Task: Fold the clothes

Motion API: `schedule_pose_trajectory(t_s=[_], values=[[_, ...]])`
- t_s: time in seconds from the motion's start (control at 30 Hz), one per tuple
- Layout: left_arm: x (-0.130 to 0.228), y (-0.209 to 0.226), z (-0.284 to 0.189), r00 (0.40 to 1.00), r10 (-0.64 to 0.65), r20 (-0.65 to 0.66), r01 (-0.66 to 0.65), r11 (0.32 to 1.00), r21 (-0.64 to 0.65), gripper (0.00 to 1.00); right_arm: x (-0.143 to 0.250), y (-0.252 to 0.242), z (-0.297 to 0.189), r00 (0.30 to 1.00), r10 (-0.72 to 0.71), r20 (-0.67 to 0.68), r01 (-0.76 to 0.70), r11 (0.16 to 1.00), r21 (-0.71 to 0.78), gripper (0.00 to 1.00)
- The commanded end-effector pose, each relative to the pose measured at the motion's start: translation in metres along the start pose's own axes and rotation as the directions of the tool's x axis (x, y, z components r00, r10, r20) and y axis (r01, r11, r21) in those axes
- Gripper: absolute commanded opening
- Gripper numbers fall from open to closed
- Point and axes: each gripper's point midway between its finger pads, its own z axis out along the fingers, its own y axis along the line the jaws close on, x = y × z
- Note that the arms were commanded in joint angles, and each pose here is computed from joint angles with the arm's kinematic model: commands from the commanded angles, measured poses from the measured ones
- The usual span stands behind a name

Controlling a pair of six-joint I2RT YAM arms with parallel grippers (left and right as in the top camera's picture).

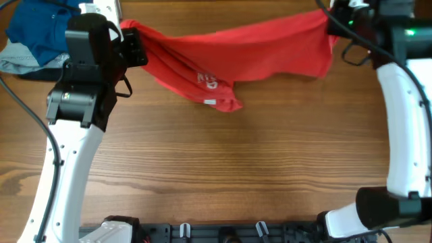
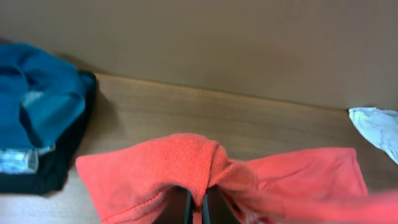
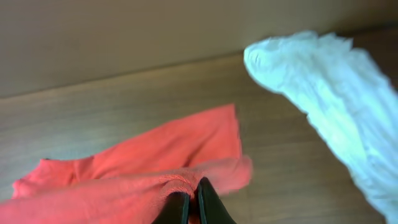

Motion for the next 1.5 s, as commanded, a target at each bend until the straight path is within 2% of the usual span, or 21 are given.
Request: schedule_pose_trajectory(t_s=[0.0, 0.13, 0.3, 0.47, 0.6, 0.83, 1.03, 1.13, 1.2, 1.3, 1.4, 1.47], values=[[-0.049, -0.012, -0.038, 0.986, 0.091, 0.139, -0.093, 0.996, 0.007, 0.04, -0.015, -0.017, -0.017, 0.999, -0.019, 0.046, 0.018, 1.000, 0.018, 0.04], [-0.090, -0.027, -0.073, 0.959, 0.122, 0.257, -0.134, 0.991, 0.029, 0.04, -0.033, -0.036, -0.043, 0.993, 0.017, 0.119, -0.021, 0.999, 0.033, 0.04], [-0.149, -0.052, -0.142, 0.886, 0.187, 0.425, -0.224, 0.974, 0.037, 0.04, -0.067, -0.047, -0.101, 0.961, 0.045, 0.274, -0.050, 0.999, 0.011, 0.04], [-0.180, -0.061, -0.207, 0.830, 0.211, 0.517, -0.254, 0.967, 0.013, 0.04, -0.070, -0.050, -0.146, 0.941, 0.023, 0.337, -0.032, 0.999, 0.020, 0.04], [-0.183, -0.058, -0.248, 0.811, 0.230, 0.538, -0.272, 0.962, -0.002, 0.04, -0.062, -0.049, -0.176, 0.934, 0.024, 0.357, -0.032, 0.999, 0.017, 0.04], [-0.163, -0.034, -0.279, 0.840, 0.202, 0.504, -0.196, 0.978, -0.064, 0.04, -0.038, -0.050, -0.222, 0.925, 0.042, 0.378, -0.049, 0.999, 0.008, 0.04], [-0.157, -0.027, -0.338, 0.799, 0.157, 0.581, -0.163, 0.986, -0.042, 0.04, -0.020, -0.050, -0.292, 0.873, 0.051, 0.485, -0.054, 0.999, -0.009, 0.04], [-0.158, -0.021, -0.361, 0.777, 0.132, 0.615, -0.131, 0.990, -0.047, 0.04, -0.013, -0.061, -0.323, 0.840, 0.054, 0.540, -0.090, 0.995, 0.041, 0.04], [-0.158, -0.018, -0.354, 0.787, 0.136, 0.601, -0.119, 0.991, -0.068, 0.04, -0.010, -0.065, -0.332, 0.832, 0.054, 0.552, -0.102, 0.993, 0.056, 0.04], [-0.156, -0.016, -0.310, 0.848, 0.161, 0.505, -0.122, 0.986, -0.109, 0.04, -0.008, -0.066, -0.318, 0.860, 0.058, 0.508, -0.107, 0.992, 0.068, 0.04], [-0.146, -0.011, -0.257, 0.909, 0.186, 0.374, -0.133, 0.978, -0.162, 0.04, -0.002, -0.069, -0.281, 0.917, 0.065, 0.392, -0.112, 0.989, 0.096, 0.04], [-0.132, -0.008, -0.210, 0.951, 0.199, 0.238, -0.155, 0.969, -0.191, 0.04, 0.006, -0.071, -0.234, 0.970, 0.068, 0.235, -0.099, 0.987, 0.125, 0.04]])
